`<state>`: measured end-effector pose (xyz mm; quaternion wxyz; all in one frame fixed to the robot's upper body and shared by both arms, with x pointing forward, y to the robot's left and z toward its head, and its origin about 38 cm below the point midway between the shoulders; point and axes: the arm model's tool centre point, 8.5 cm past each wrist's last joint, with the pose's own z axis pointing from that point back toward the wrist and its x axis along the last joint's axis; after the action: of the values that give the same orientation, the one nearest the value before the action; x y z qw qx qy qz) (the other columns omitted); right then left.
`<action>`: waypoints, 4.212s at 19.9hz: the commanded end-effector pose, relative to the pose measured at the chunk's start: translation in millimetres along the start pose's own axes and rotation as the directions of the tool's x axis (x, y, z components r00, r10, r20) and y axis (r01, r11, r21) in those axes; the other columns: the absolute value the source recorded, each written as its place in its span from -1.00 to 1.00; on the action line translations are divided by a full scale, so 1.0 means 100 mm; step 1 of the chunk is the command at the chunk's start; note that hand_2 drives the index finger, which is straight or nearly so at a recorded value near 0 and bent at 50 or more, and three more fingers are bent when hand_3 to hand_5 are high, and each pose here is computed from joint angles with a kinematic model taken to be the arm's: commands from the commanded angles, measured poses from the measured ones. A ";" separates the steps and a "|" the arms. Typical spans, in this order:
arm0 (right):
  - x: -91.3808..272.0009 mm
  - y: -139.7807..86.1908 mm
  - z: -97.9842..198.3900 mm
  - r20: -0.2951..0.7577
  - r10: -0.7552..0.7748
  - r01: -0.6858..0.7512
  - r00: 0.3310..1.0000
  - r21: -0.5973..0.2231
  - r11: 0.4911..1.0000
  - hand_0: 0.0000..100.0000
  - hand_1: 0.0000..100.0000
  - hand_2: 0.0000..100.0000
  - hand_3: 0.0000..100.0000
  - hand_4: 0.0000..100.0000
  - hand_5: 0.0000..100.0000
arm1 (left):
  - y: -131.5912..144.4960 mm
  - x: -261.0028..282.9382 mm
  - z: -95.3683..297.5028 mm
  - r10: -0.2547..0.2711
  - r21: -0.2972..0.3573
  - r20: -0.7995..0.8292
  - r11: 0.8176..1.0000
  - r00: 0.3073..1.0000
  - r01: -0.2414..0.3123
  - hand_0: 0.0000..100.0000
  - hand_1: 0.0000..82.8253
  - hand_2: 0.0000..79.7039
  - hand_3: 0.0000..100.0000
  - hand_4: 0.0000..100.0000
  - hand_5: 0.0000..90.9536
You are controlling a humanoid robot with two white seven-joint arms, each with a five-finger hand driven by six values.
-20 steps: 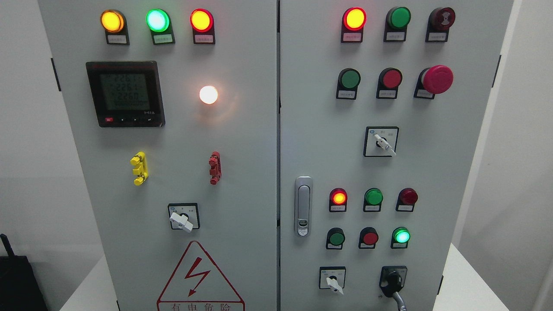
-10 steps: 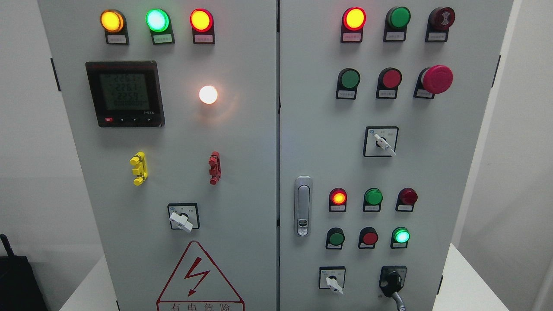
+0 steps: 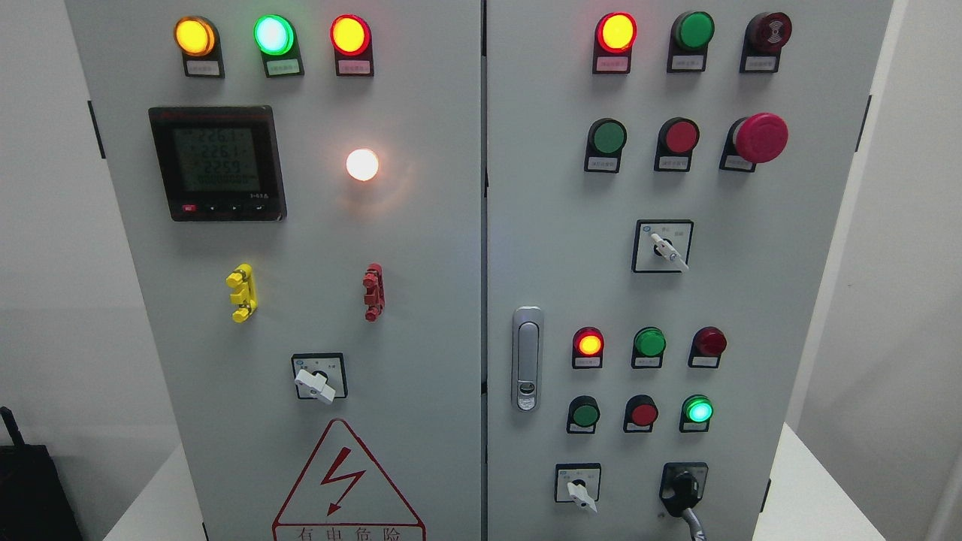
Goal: Trip black knob to open circuit
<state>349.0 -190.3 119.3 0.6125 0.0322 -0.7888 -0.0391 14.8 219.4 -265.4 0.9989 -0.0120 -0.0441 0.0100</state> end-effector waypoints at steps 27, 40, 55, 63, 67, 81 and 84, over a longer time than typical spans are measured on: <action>0.19 -0.11 -0.05 0.075 0.014 -0.015 0.997 0.017 1.000 0.68 0.67 -1.00 1.00 1.00 0.87 | -0.01 0.00 0.00 0.003 0.000 -0.002 1.000 1.000 -0.003 -0.76 -0.06 -1.00 -1.00 -1.00 -1.00; 0.17 -0.20 -0.04 0.068 0.022 -0.022 0.997 -0.004 1.000 0.70 0.69 -1.00 1.00 1.00 0.87 | -0.01 0.00 0.00 0.003 0.000 -0.002 1.000 1.000 -0.003 -0.76 -0.06 -1.00 -1.00 -1.00 -1.00; 0.13 -0.31 0.04 0.052 0.033 -0.032 0.998 -0.033 0.999 0.73 0.72 -1.00 1.00 1.00 0.85 | -0.01 0.00 0.00 0.003 0.000 -0.002 1.000 1.000 -0.003 -0.76 -0.06 -1.00 -1.00 -1.00 -1.00; 0.16 -0.30 0.11 0.061 0.026 -0.024 0.998 -0.036 0.999 0.76 0.76 -1.00 1.00 0.99 0.83 | -0.01 0.00 0.00 0.003 0.000 -0.002 1.000 1.000 -0.003 -0.76 -0.06 -1.00 -1.00 -1.00 -1.00; 0.19 -0.30 0.20 0.069 0.017 -0.014 0.998 -0.041 0.999 0.92 0.74 -1.00 1.00 0.85 0.72 | -0.01 0.00 0.00 0.003 0.000 -0.002 1.000 1.000 -0.003 -0.76 -0.06 -1.00 -1.00 -1.00 -1.00; 0.19 -0.30 0.75 0.046 -0.011 0.014 0.999 -0.058 0.998 -0.75 -0.75 -1.00 -0.27 -0.51 -0.68 | -0.01 0.00 0.00 0.003 0.000 -0.002 1.000 1.000 -0.003 -0.76 -0.06 -1.00 -1.00 -1.00 -1.00; 0.16 -0.30 0.81 0.033 -0.017 0.019 0.999 -0.062 0.998 -0.88 -0.99 -1.00 -0.41 -0.60 -0.81 | -0.01 0.00 0.00 0.003 0.000 -0.002 1.000 1.000 -0.003 -0.76 -0.06 -1.00 -1.00 -1.00 -1.00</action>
<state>268.1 -220.3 100.7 0.6179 0.0140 -0.7832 -0.0677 14.8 219.4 -265.4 0.9989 -0.0120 -0.0442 0.0100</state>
